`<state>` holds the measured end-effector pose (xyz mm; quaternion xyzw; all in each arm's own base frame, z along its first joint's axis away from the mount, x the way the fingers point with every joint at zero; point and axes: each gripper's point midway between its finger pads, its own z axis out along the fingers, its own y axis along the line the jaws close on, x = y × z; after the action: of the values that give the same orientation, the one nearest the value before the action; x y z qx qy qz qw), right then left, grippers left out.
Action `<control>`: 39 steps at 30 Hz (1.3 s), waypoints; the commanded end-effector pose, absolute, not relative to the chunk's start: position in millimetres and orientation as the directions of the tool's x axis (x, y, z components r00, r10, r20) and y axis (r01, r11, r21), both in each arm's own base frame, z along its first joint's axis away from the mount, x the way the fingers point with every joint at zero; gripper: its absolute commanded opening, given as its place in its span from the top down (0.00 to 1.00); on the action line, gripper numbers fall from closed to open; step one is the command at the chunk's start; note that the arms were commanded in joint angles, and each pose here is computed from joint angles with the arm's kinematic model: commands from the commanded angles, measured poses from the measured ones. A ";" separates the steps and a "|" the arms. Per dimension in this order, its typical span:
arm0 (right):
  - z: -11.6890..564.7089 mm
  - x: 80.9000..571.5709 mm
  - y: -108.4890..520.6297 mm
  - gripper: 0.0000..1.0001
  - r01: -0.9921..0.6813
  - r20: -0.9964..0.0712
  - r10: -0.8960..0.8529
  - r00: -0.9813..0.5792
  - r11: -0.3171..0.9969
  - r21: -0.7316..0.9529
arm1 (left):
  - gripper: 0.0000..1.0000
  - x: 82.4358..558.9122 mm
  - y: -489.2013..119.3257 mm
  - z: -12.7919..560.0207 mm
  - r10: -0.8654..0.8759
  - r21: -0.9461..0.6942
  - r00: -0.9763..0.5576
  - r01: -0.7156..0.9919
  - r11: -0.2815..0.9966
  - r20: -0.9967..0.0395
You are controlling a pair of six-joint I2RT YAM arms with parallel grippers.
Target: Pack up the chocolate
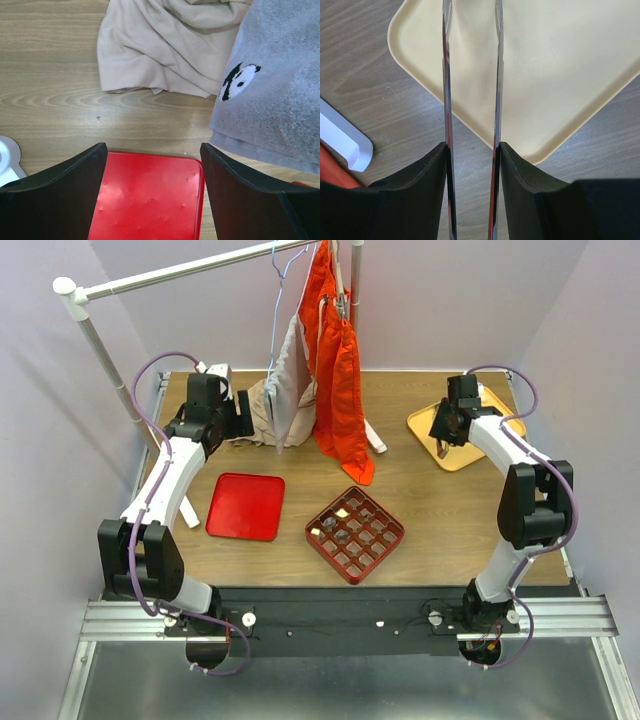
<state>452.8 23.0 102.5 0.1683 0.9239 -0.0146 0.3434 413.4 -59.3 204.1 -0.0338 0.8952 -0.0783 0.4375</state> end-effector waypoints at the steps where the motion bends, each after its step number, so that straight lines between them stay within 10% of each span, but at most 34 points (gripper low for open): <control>1: 101.6 470.4 22.9 0.45 0.302 -0.655 0.281 -0.701 0.950 0.084 | 0.15 422.2 -62.2 209.9 -0.137 -0.187 -0.604 0.022 0.982 -0.785; 11: 93.7 482.0 22.6 0.45 0.297 -0.652 0.266 -0.710 0.953 0.065 | 0.15 423.6 -62.1 209.8 -0.136 -0.186 -0.605 0.020 0.982 -0.784; 21: 114.9 477.0 24.9 0.75 0.287 -0.677 0.272 -0.684 0.953 0.094 | 0.15 422.6 -62.6 205.4 -0.137 -0.189 -0.611 0.020 0.982 -0.779; 39: 185.5 353.3 52.6 0.81 0.164 -0.649 0.315 -0.692 0.945 0.283 | 0.16 423.7 -70.9 218.9 -0.175 -0.242 -0.589 0.036 0.970 -0.789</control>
<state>394.4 34.6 177.1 0.1498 0.9029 0.0472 0.4000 417.6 -64.1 200.5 -0.0370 0.8967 -0.0923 0.4314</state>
